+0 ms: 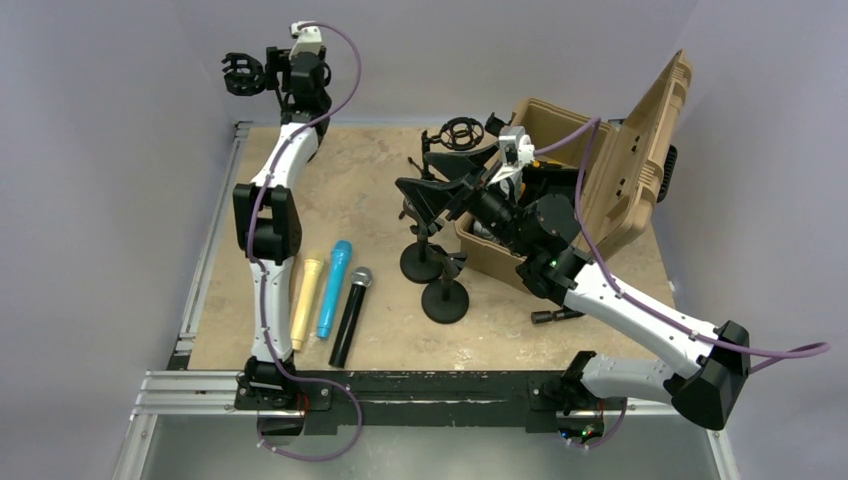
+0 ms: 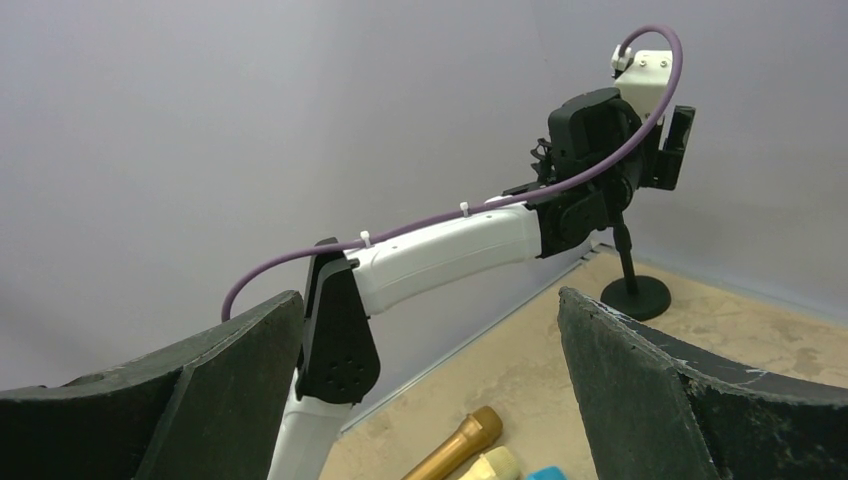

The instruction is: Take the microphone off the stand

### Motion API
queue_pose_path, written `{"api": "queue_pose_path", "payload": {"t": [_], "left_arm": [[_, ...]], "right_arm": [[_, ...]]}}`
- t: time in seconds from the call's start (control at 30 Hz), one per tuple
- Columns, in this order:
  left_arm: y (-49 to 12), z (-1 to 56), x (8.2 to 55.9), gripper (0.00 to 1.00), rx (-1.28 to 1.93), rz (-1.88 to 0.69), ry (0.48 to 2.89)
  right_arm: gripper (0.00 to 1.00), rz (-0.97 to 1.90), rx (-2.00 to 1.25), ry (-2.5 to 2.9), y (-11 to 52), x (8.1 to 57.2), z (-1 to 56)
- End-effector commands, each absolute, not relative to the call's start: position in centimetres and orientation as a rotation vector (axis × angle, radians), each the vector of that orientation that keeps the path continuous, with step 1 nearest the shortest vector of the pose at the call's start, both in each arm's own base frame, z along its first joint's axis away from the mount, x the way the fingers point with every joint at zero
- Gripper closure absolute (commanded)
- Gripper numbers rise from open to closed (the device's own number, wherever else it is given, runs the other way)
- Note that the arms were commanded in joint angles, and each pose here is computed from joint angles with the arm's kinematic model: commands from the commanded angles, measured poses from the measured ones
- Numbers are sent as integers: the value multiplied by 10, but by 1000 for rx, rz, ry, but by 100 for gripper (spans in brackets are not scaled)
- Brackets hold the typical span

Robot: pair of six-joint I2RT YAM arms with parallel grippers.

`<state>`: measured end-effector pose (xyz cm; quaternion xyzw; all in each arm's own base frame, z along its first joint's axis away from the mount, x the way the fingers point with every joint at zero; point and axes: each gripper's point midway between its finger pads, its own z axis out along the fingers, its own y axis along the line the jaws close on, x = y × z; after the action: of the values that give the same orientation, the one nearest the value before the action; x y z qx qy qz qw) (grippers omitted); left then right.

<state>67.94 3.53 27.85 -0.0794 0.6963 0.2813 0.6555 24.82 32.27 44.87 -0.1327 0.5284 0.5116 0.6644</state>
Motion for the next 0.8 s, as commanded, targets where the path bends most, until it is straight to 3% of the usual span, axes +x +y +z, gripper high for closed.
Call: {"api": "queue_pose_path", "payload": {"t": [0.0, 0.77], "left_arm": [[18, 168, 671, 23, -91, 569, 1901], [13, 112, 631, 25, -79, 243, 2291]], "right_arm": [[4, 1180, -284, 1121, 313, 241, 465], [4, 1205, -286, 1062, 307, 231, 466]]}}
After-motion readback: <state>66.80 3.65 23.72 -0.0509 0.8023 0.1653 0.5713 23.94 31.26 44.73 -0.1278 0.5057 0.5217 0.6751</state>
